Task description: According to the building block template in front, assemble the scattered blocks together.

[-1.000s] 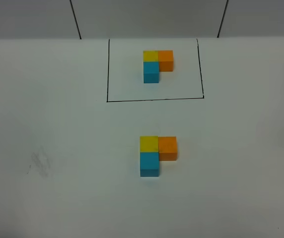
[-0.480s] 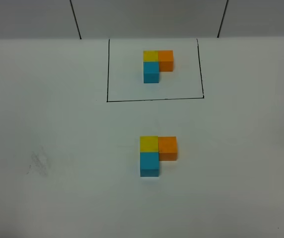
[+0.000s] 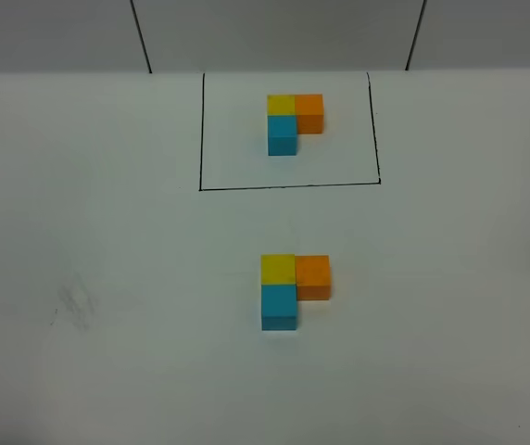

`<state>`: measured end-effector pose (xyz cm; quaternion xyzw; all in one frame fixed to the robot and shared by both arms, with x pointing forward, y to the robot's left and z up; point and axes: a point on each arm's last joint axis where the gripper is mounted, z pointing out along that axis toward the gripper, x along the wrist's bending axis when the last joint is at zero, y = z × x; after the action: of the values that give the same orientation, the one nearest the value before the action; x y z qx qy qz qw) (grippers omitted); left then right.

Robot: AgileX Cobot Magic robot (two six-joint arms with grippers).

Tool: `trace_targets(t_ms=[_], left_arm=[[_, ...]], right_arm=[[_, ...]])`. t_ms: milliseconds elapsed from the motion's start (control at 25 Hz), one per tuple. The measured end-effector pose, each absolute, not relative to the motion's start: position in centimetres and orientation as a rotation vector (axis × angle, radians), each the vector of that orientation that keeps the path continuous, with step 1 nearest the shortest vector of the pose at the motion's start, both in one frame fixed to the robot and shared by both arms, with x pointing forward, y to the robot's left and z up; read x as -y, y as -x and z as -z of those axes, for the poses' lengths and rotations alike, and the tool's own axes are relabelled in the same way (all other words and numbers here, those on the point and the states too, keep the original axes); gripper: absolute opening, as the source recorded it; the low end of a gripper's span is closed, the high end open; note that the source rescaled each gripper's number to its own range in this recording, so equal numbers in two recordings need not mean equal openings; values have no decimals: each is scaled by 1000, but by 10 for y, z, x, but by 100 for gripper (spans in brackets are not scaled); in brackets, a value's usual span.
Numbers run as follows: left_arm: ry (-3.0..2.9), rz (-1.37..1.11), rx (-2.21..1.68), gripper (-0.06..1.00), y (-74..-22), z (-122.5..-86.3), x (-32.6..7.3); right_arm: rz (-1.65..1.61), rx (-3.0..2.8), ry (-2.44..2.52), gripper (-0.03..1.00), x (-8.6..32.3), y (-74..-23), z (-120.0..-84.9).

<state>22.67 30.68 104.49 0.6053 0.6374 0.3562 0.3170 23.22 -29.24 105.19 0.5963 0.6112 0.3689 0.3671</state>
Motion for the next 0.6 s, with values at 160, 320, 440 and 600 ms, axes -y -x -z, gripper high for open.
trace_targets(t_ms=[160,320,440,600], left_arm=[[-1594,-937,-1678,65,-227,-1045,-307],[-1594,-937,-1678,65,-227,-1045,-307],[-1594,-937,-1678,65,-227,-1045,-307],[-1594,-937,-1678,65,-227,-1045,-307]], right_arm=[[-948,-1570,-1532,26,292,-232,-1052],[-948,-1570,-1532,14,292,-232,-1052],[-948,-1570,-1532,6,292,-232,-1052],[-969,-1601,-1510,1,293,-232,-1052]])
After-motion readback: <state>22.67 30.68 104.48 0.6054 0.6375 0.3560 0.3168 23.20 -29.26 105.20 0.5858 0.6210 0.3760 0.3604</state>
